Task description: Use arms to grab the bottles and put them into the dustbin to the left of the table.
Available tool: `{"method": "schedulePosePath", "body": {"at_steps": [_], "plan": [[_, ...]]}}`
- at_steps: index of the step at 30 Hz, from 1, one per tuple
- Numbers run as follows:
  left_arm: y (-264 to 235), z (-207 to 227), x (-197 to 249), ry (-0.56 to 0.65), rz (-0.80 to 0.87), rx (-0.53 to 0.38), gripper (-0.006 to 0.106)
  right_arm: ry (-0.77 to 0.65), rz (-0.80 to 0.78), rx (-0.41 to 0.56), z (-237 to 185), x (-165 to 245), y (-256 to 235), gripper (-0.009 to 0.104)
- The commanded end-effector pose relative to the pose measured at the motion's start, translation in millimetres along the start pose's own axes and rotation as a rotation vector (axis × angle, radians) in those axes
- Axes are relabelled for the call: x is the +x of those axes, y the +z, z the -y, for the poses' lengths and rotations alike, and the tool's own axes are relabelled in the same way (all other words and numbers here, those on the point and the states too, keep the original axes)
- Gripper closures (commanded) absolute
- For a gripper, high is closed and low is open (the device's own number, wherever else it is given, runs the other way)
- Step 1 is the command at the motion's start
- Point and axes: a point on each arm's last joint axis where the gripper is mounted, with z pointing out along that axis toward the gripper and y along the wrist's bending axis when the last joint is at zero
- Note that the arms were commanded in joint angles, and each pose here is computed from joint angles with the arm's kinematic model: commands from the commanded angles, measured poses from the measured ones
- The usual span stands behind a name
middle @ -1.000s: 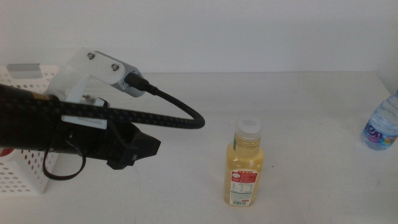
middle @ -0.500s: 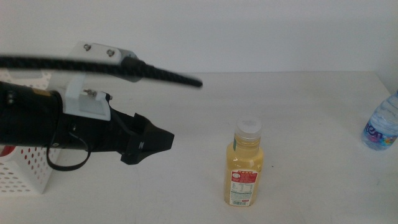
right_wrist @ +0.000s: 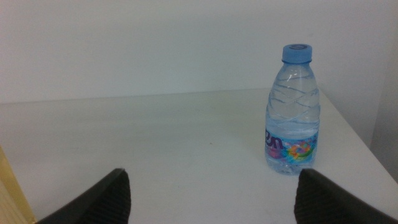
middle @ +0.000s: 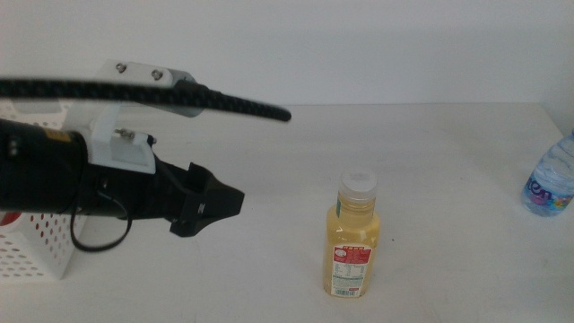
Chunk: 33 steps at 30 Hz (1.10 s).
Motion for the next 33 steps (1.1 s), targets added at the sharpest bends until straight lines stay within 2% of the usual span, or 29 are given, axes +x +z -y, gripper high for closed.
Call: {"method": "schedulePosePath", "body": {"at_steps": [1,5,7,11,19,33], "plan": [[-15,8,-10,0.006,0.068,-0.056,0.010,-0.011,0.112,0.002,0,-11,-3,0.025],[-22,26,-7,-0.032,0.130,-0.130,0.010,-0.011,0.112,0.002,0,-11,-3,0.025],[-21,36,-4,-0.030,0.179,-0.136,0.010,-0.011,0.112,0.002,0,-11,-3,0.025],[-9,44,13,-0.031,0.267,-0.100,0.010,-0.011,0.112,0.002,0,-11,-3,0.025],[16,42,56,-0.005,0.334,-0.031,0.010,-0.011,0.112,0.002,0,-11,-3,0.025],[22,42,72,0.210,0.374,-0.011,0.010,-0.011,0.112,0.002,0,-11,-3,0.025]]}}
